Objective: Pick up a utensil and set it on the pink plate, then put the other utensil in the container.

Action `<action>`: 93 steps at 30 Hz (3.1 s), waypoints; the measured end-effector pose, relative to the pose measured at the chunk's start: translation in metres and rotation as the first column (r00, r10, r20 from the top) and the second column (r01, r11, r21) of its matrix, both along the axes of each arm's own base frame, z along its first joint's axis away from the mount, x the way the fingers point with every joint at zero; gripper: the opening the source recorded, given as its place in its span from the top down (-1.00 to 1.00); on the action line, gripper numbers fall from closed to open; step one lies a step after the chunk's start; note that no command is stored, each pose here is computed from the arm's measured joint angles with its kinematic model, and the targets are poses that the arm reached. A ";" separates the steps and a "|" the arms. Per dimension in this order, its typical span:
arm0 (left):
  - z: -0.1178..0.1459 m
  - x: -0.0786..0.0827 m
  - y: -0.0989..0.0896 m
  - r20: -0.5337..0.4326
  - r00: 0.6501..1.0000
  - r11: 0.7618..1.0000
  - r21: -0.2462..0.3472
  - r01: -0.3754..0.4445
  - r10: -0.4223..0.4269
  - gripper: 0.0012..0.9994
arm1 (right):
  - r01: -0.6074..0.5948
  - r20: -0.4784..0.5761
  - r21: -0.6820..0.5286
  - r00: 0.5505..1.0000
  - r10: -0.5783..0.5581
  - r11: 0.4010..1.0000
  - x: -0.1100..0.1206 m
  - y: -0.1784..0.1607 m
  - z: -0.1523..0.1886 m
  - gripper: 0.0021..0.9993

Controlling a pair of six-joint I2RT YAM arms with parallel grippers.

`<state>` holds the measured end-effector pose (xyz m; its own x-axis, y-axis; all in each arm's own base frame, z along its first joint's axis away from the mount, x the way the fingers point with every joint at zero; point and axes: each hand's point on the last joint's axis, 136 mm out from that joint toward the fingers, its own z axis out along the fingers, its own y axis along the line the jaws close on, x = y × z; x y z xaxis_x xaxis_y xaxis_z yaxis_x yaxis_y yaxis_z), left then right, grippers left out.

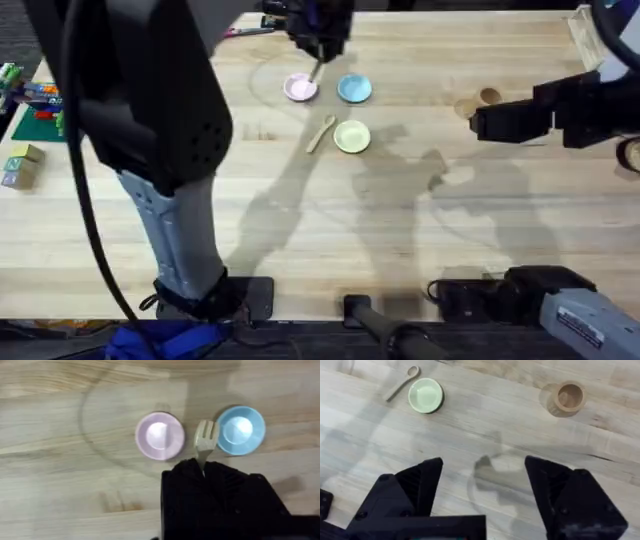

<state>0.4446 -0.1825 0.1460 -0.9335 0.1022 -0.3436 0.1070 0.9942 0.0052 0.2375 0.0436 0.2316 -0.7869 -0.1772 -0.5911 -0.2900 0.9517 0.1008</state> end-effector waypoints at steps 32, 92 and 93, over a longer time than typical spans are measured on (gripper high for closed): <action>-0.090 0.021 0.057 0.008 1.000 0.999 -0.032 -0.028 0.028 0.92 | 0.000 0.000 0.000 1.000 0.000 1.000 0.000 0.000 0.000 -0.99; 0.081 -0.152 0.094 0.231 0.973 0.989 -0.140 0.054 -0.020 -0.99 | 0.022 -0.008 0.024 1.000 -0.022 0.999 0.000 0.001 0.000 -1.00; 0.083 -0.160 0.094 0.237 0.971 0.986 -0.153 0.066 -0.028 -0.99 | 0.028 -0.009 0.027 1.000 -0.028 0.999 0.000 0.001 0.000 -1.00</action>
<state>0.2851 -0.0888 0.2290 -0.8211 0.0709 -0.5664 0.1685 0.9781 -0.1219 0.2376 0.0448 0.2320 -0.7965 -0.1385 -0.5885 -0.2620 0.9563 0.1295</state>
